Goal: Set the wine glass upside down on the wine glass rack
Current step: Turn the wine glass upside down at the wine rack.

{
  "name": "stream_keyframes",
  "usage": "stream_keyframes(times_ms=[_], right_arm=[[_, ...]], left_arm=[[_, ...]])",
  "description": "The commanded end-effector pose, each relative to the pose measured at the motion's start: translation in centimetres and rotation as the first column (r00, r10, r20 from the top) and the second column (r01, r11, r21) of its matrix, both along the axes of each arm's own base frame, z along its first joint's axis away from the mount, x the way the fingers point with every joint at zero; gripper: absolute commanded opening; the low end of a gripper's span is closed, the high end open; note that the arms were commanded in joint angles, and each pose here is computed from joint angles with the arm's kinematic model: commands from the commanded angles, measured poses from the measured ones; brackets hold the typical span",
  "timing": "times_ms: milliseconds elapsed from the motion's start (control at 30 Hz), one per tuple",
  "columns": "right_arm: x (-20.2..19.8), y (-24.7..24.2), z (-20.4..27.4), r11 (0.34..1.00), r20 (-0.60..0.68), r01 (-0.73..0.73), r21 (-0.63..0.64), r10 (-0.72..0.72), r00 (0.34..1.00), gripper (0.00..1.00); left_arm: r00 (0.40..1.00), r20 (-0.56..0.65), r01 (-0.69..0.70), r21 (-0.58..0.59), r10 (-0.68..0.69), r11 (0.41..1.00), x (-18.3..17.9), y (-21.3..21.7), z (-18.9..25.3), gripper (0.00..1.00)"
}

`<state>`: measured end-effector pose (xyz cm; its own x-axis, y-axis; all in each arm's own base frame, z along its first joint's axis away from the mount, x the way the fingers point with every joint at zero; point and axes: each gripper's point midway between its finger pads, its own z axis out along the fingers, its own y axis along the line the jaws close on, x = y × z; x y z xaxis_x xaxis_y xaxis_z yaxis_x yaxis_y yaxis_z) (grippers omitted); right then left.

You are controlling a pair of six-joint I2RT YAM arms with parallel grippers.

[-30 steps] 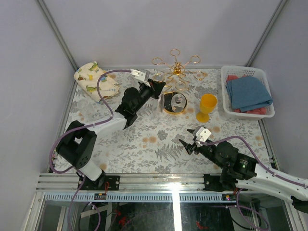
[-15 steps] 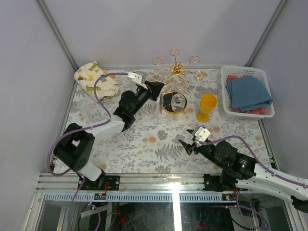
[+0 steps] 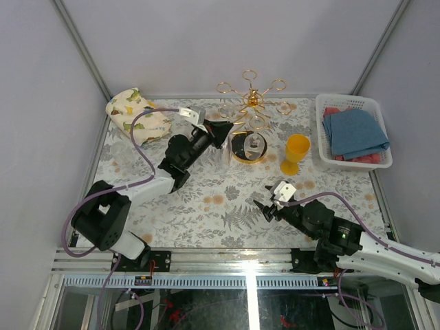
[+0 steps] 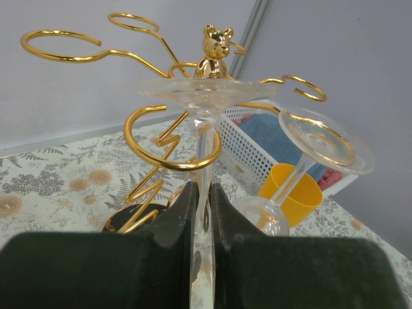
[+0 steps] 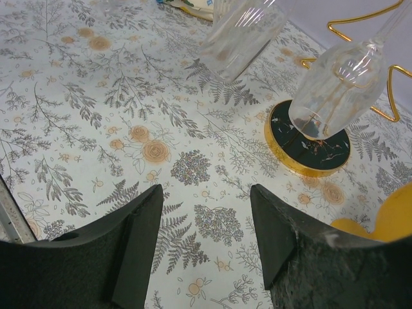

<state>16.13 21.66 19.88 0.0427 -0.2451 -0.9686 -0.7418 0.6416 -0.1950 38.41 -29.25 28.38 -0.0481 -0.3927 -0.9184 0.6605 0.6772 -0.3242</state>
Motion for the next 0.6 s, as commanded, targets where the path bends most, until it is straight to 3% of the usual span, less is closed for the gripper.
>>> stream_keyframes(times_ms=[0, 300, 567], right_arm=[[0.0, 0.6, 1.0, 0.999, 0.01, -0.008, 0.05, 0.008, 1.0, 0.64], [0.0, 0.8, 0.8, 0.999, 0.008, -0.01, 0.046, 0.009, 1.0, 0.64], [-0.1, 0.8, 0.8, 0.999, 0.001, -0.011, 0.051, 0.011, 1.0, 0.64]], left_arm=[[0.995, 0.101, -0.006, -0.074, 0.014, 0.997, -1.2, 1.2, 3.2, 0.0], [0.996, 0.082, -0.035, -0.087, 0.042, 0.996, -1.8, 2.2, 2.4, 0.01], [0.998, 0.038, -0.047, -0.068, 0.049, 0.997, -1.5, 2.1, 0.8, 0.15]])
